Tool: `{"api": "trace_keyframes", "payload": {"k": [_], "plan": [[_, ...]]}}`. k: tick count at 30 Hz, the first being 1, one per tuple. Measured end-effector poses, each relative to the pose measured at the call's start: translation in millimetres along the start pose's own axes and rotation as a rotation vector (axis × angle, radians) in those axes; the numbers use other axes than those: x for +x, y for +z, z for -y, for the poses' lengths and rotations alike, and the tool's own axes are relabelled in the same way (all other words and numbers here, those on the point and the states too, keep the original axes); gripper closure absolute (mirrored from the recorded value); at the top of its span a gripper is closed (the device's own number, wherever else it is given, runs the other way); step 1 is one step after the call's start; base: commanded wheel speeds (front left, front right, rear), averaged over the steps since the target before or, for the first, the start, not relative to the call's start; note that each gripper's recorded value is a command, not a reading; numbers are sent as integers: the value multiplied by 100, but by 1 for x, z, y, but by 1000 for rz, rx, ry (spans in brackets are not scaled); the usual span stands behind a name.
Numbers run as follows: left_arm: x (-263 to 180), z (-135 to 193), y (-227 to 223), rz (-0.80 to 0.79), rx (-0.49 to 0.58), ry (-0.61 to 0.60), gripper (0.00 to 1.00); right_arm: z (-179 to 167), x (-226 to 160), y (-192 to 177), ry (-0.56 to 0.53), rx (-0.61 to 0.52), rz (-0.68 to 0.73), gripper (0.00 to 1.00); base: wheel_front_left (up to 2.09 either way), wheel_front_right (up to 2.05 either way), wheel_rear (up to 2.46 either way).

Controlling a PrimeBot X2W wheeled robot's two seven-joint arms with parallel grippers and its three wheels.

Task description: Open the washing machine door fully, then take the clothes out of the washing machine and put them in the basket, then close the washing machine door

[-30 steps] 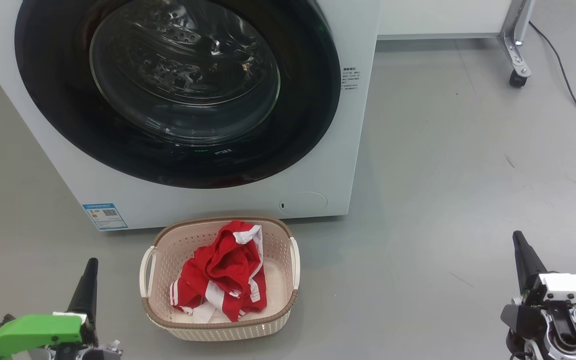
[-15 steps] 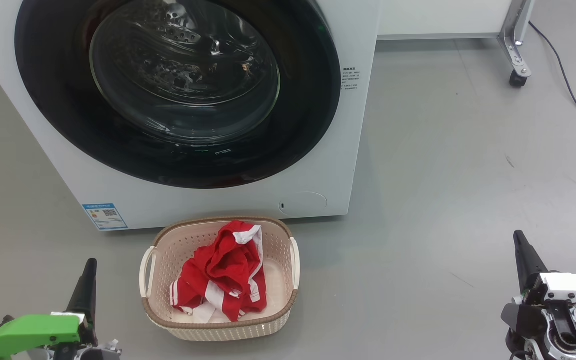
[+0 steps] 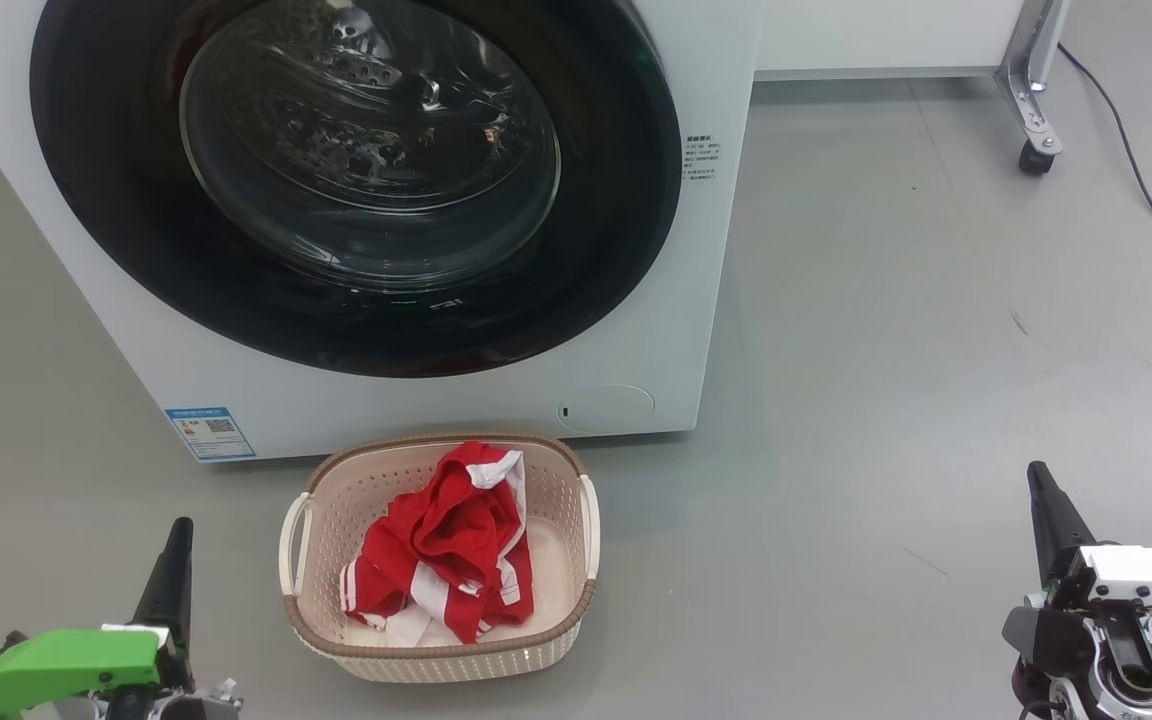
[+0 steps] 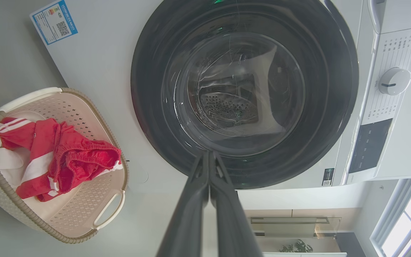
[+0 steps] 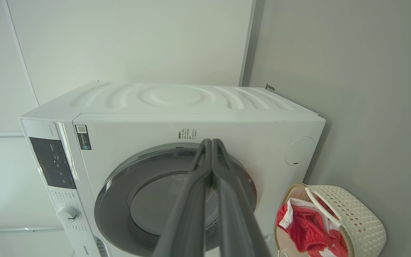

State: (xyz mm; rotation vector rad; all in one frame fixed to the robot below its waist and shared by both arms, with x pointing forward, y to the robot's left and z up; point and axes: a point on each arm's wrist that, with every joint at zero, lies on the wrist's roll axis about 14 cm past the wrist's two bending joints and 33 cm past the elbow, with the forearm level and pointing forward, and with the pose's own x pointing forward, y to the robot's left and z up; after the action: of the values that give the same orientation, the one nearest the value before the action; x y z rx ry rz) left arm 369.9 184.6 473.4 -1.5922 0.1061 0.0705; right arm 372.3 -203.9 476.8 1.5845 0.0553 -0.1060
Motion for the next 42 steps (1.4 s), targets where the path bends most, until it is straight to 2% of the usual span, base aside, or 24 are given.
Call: {"api": "trace_keyframes", "payload": {"k": [42], "plan": [[2,1,1,-3,-1,-6,100,0,2,0,0,2,-3,100,0,0,0]]}}
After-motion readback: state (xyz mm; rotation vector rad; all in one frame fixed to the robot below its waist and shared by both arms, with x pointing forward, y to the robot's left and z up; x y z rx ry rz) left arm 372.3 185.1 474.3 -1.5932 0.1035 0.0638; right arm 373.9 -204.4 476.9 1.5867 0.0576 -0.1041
